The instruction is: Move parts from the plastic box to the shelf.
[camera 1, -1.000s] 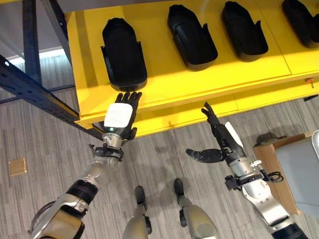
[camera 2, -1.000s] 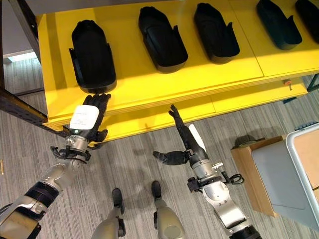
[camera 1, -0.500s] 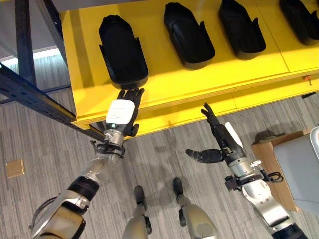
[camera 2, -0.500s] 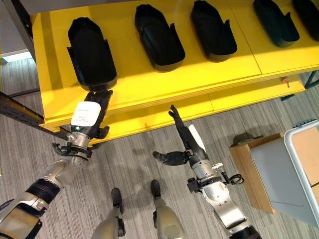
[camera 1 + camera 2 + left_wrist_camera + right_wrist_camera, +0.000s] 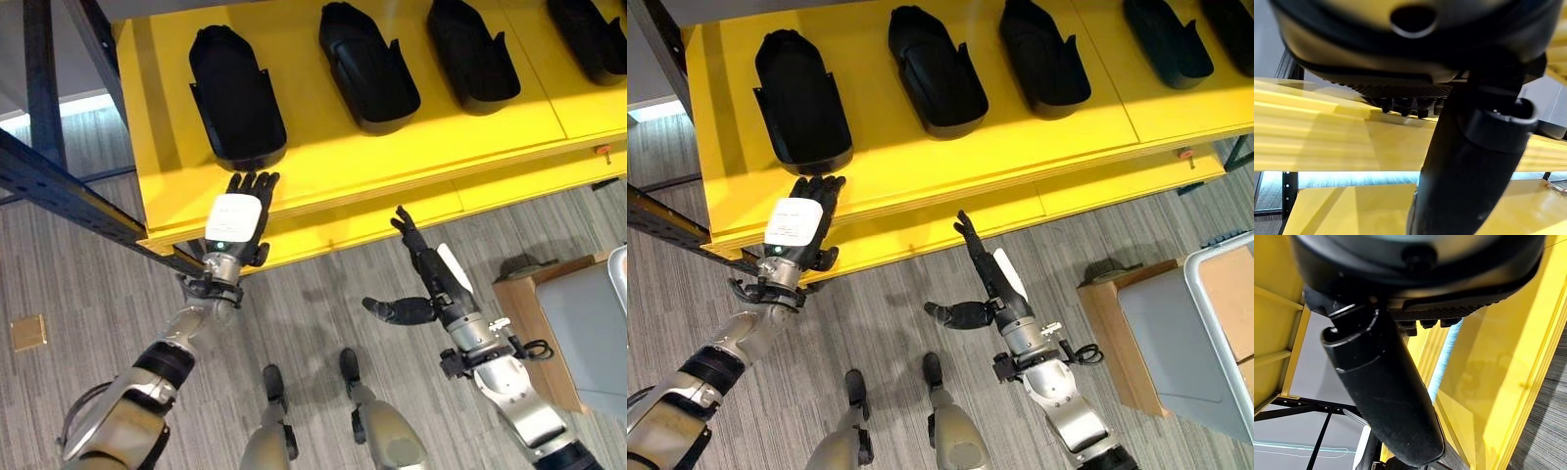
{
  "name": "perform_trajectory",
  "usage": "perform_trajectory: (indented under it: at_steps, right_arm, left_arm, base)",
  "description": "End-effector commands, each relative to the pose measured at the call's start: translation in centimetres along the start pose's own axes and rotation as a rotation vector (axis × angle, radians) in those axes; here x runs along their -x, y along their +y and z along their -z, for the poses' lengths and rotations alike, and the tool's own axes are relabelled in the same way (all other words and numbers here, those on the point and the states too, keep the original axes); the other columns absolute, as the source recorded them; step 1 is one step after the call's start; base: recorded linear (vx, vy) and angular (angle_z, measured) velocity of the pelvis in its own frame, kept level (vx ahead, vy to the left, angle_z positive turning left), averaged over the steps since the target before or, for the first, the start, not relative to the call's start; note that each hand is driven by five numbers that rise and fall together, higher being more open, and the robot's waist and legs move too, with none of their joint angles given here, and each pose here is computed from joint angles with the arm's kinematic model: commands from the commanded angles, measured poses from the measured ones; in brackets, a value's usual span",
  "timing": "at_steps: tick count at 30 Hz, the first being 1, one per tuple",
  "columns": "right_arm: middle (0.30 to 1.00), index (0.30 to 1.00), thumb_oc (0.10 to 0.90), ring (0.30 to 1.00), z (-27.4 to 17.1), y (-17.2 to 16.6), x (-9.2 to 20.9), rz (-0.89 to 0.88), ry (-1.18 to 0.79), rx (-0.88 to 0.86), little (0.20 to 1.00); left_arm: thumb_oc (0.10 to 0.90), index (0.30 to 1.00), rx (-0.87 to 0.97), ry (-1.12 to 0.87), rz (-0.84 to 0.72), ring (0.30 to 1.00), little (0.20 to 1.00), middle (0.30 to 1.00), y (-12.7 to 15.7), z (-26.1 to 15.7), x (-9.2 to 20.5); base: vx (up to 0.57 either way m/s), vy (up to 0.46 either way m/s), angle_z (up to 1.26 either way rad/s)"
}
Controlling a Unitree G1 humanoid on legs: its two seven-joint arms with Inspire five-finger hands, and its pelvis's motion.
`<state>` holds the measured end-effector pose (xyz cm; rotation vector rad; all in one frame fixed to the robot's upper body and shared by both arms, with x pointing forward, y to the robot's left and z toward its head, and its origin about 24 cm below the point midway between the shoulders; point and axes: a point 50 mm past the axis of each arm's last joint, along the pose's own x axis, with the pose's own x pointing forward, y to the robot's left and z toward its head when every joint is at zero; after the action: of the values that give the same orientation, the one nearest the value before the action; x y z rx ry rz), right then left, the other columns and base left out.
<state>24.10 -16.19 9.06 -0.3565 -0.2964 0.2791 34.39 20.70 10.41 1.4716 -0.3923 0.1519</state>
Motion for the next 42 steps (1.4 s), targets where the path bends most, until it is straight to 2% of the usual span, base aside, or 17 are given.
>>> perform_trajectory:
  at_steps: [1,23,42]
  right_arm:
    - [1.0,1.0,0.9,1.0,-4.5,-0.9,-0.4,0.016,-0.264,-0.026,1.0]
    - [1.0,1.0,0.9,1.0,-4.4,-1.0,0.0,0.003,-0.256,-0.019,1.0]
    - [1.0,1.0,0.9,1.0,-4.4,-1.1,0.2,-0.008,-0.254,-0.012,1.0]
  left_arm:
    - [0.9,1.0,-0.014,0.01,-0.216,1.0,1.0,1.0,4.8,0.7,-3.7]
    - [0.9,1.0,-0.037,0.089,-0.233,1.0,1.0,1.0,5.7,2.9,-4.1]
    - [0.9,1.0,-0.038,0.097,-0.22,1.0,1.0,1.0,5.8,3.0,-4.7]
  base:
    - [0.0,0.0,0.0]
    - [0.0,0.0,0.0]
    - [0.0,0.0,0.0]
